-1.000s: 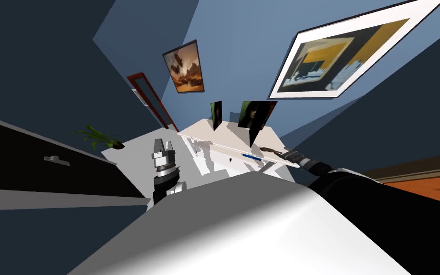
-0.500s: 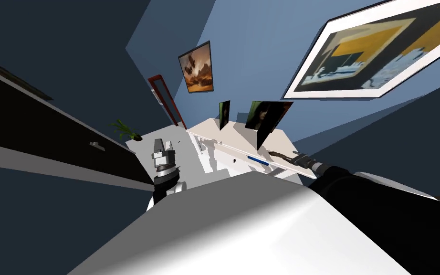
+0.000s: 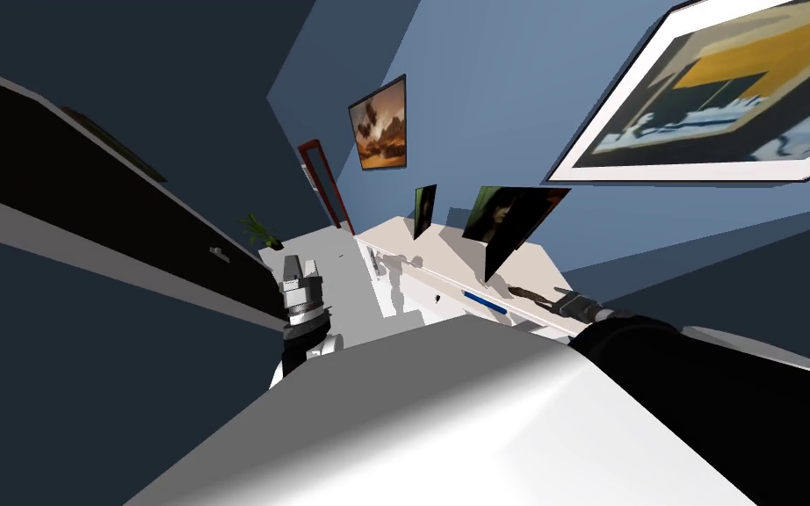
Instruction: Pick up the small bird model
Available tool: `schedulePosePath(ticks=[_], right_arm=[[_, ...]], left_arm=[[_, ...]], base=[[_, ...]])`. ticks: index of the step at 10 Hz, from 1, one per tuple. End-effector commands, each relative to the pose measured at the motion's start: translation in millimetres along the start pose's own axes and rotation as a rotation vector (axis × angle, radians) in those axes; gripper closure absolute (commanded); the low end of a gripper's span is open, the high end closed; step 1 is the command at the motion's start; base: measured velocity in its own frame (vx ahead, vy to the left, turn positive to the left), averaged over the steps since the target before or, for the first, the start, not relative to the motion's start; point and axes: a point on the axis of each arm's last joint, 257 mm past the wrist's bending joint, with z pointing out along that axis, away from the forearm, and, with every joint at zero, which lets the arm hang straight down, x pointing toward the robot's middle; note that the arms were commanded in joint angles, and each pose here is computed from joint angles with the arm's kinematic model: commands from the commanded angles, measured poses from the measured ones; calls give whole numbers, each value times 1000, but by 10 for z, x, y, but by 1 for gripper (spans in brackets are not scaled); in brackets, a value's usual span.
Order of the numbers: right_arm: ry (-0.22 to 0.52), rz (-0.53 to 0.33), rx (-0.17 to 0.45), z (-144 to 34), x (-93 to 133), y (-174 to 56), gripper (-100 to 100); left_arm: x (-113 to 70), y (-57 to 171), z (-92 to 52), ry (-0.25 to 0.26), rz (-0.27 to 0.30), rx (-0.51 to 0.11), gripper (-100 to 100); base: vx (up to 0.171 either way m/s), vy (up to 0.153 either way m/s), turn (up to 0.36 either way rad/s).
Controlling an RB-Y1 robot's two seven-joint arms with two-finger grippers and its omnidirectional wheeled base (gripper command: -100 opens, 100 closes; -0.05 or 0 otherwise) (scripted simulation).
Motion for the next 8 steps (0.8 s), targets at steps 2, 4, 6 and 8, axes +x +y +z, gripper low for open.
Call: schedulePosePath(ticks=[2, 4, 6, 8], right_arm=[[68, -50, -13, -123, 263, -28, -100], [190, -135, -40, -371, 716, -51, -100], [187, -136, -41, -361, 700, -46, -100], [249, -170, -56, -509, 931, -50, -100]], left_arm=[[1, 0, 1, 0, 0, 0, 0], [1, 0, 1, 0, 0, 0, 0], [0, 0, 0, 0, 0, 0, 0], [0, 0, 0, 0, 0, 0, 0]], base=[[-1, 1, 199], [-2, -6, 311], [0, -11, 62], [0, 2, 104]])
